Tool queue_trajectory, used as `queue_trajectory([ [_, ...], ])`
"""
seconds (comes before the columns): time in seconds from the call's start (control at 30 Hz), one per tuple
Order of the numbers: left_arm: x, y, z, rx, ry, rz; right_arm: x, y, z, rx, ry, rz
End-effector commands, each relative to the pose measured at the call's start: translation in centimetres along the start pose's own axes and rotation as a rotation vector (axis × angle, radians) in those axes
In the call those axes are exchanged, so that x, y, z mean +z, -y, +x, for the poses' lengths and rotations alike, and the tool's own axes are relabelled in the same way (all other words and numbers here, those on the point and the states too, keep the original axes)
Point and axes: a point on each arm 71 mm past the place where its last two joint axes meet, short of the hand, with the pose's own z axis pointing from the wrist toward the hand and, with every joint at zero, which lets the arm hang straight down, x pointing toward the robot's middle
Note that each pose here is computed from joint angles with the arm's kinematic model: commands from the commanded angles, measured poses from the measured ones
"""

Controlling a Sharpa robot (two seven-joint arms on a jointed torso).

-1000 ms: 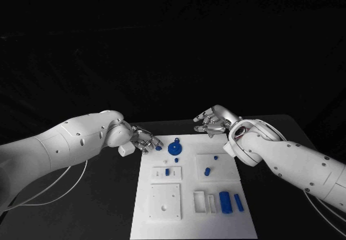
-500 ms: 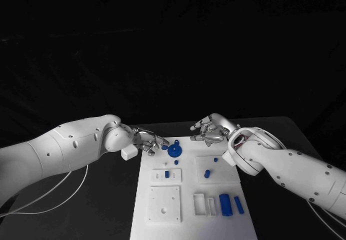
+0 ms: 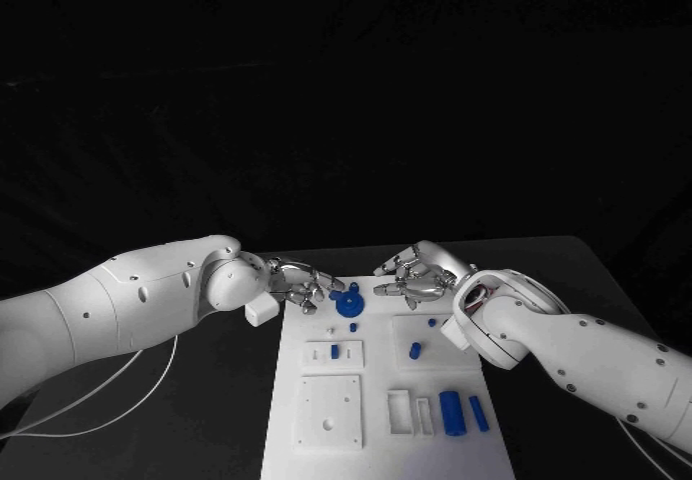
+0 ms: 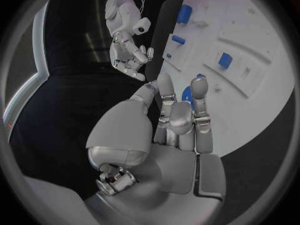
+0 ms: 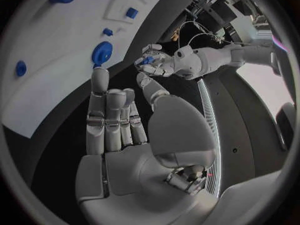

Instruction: Assemble the parts on the task board

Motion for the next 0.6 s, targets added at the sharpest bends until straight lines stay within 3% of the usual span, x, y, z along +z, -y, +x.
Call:
queue_trajectory([
  [0.03, -0.06, 0.53, 0.19, -0.027, 0.023, 0.065, -0.2, 0.6, 0.3, 0.137, -0.006, 0.115],
  [0.37, -0.06, 0.84, 0.82, -0.018, 0.023, 0.104, -1.0, 2.7, 2.3, 0.576, -0.172, 0.42],
  [0.6, 0.05, 1.06, 1.35, -0.009, 0.007, 0.116, -1.4, 2.9, 3.5, 0.8, -0.257, 0.52],
])
